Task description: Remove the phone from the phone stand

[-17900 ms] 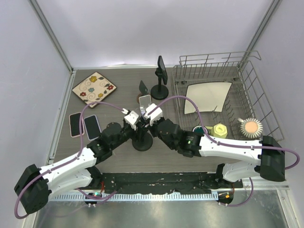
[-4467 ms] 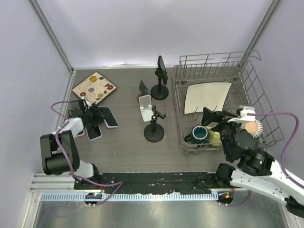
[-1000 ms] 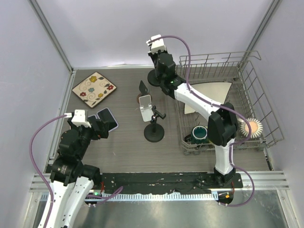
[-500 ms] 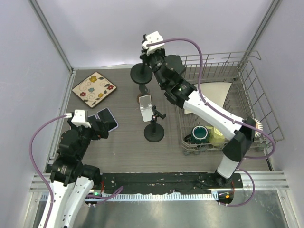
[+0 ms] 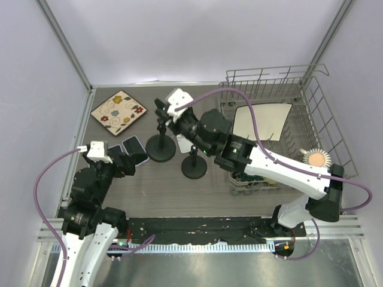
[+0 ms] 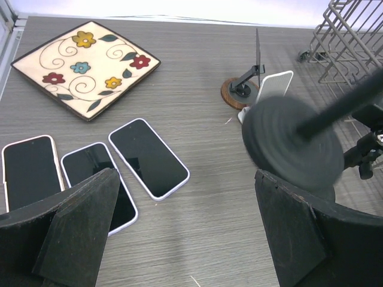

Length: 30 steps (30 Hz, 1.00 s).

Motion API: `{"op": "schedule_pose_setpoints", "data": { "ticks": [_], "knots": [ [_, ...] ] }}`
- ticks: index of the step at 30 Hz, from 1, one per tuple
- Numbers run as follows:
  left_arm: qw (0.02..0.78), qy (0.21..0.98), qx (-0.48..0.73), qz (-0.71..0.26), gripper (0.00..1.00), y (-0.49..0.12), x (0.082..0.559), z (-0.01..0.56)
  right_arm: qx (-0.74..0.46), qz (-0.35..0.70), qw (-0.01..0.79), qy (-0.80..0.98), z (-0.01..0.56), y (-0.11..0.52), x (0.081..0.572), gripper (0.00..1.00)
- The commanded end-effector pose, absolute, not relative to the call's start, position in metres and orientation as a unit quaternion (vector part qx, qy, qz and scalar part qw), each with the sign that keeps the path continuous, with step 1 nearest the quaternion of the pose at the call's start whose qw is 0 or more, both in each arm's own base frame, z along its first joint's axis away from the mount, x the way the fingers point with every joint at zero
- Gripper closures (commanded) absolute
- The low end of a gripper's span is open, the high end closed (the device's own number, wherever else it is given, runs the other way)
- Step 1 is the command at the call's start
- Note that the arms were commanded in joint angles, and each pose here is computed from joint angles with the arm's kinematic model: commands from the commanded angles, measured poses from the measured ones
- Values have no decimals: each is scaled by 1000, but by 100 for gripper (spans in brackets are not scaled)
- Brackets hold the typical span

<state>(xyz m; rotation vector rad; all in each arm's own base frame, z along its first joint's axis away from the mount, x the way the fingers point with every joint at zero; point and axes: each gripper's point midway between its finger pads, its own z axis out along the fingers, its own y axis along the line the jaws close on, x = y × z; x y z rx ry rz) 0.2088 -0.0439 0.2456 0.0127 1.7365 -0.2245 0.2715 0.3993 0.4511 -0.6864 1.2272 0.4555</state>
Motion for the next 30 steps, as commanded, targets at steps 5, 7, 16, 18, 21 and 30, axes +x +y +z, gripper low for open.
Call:
{"op": "schedule_pose_setpoints", "data": {
  "ticks": [5, 7, 16, 18, 21, 30],
  "knots": [
    [666, 741, -3, -88, 0, -37, 207, 256, -289, 314, 697, 576, 426, 387, 207, 99],
    [664, 743, -3, -88, 0, -37, 207, 255, -291, 340, 679, 582, 416, 386, 193, 99],
    [667, 737, 15, -109, 0, -47, 208, 259, -292, 322, 650, 624, 341, 366, 179, 99],
    [675, 726, 31, -130, 0, -57, 209, 264, -283, 307, 657, 628, 326, 358, 183, 99],
    [673, 719, 57, -165, 0, -73, 208, 268, -278, 290, 669, 625, 314, 347, 186, 99],
    [646, 703, 128, -268, 0, -117, 202, 271, -266, 164, 726, 613, 301, 310, 214, 99]
  ]
}}
